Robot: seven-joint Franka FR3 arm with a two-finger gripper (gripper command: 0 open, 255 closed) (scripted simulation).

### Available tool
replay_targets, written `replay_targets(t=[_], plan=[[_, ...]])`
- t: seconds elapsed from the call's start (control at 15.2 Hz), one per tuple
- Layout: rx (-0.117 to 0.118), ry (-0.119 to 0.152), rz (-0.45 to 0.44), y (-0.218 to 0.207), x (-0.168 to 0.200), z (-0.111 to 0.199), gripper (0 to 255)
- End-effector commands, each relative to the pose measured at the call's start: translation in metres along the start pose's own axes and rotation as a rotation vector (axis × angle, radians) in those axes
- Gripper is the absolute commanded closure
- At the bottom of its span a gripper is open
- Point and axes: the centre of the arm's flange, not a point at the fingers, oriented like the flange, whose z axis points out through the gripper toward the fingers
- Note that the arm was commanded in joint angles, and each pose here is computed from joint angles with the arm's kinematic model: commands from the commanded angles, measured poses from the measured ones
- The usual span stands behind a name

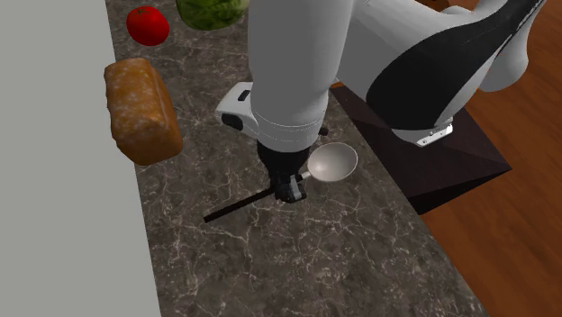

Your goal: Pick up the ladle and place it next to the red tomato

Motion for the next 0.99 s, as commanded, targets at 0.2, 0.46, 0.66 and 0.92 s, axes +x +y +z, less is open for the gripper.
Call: replay_targets(t=[0.2, 0.46, 0.66, 0.92], plan=[[0.0, 0.0, 0.0, -0.003, 0.003, -0.026, 255], [0.0, 0.0, 0.0, 0.009, 0.005, -0.038, 255], [0.0, 0.0, 0.0, 0.049, 0.008, -0.041, 255], [0.0, 0.0, 0.0, 0.101, 0.012, -0.046, 255]])
